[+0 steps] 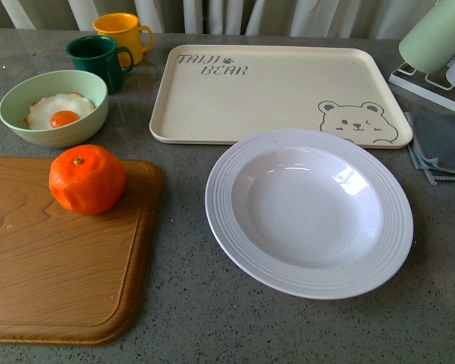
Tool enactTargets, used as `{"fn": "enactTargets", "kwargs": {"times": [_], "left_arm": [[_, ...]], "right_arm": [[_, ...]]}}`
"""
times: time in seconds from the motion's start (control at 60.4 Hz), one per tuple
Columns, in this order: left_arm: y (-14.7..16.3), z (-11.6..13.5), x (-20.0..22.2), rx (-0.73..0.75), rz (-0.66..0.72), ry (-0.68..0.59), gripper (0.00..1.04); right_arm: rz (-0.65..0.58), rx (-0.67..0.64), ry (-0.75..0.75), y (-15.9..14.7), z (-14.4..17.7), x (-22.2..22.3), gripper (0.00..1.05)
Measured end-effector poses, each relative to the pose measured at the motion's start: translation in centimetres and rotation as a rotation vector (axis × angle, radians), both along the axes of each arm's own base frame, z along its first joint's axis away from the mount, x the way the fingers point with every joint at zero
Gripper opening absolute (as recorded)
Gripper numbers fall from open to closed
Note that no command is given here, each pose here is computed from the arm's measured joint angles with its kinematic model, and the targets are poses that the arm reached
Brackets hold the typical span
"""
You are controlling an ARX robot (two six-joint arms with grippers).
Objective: Place orange and plate with both arms
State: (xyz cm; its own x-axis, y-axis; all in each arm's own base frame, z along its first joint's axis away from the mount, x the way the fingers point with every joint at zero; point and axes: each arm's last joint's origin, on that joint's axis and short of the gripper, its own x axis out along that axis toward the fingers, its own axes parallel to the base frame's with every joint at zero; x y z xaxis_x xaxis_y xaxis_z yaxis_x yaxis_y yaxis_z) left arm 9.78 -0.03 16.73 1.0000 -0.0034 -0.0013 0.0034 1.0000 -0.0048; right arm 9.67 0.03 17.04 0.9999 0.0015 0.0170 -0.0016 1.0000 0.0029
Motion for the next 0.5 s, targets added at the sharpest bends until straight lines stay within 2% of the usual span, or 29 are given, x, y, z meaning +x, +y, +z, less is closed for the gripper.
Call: {"fn": "enactTargets", "kwargs": {"times": [0.331, 0.364, 0.447, 0.497], "left_arm": [[0.0, 0.0, 0.0, 0.0, 0.0, 0.0, 0.96], [0.0, -0.1, 0.0, -0.022, -0.037, 0.033, 0.96], [-0.7, 0.0, 0.8, -0.164, -0.248, 0.207, 0.96], [-1.3, 0.1, 1.7, -0.218, -0.315, 0.248, 0.96]], "right_arm": [[0.0, 0.0, 0.0, 0.0, 0.0, 0.0, 0.96], [0.0, 0.0, 0.0, 0.0, 0.0, 0.0, 0.96], [0.002, 0.0, 0.0, 0.0, 0.0, 0.0, 0.96], [0.002, 0.0, 0.0, 0.0, 0.0, 0.0, 0.96]]}}
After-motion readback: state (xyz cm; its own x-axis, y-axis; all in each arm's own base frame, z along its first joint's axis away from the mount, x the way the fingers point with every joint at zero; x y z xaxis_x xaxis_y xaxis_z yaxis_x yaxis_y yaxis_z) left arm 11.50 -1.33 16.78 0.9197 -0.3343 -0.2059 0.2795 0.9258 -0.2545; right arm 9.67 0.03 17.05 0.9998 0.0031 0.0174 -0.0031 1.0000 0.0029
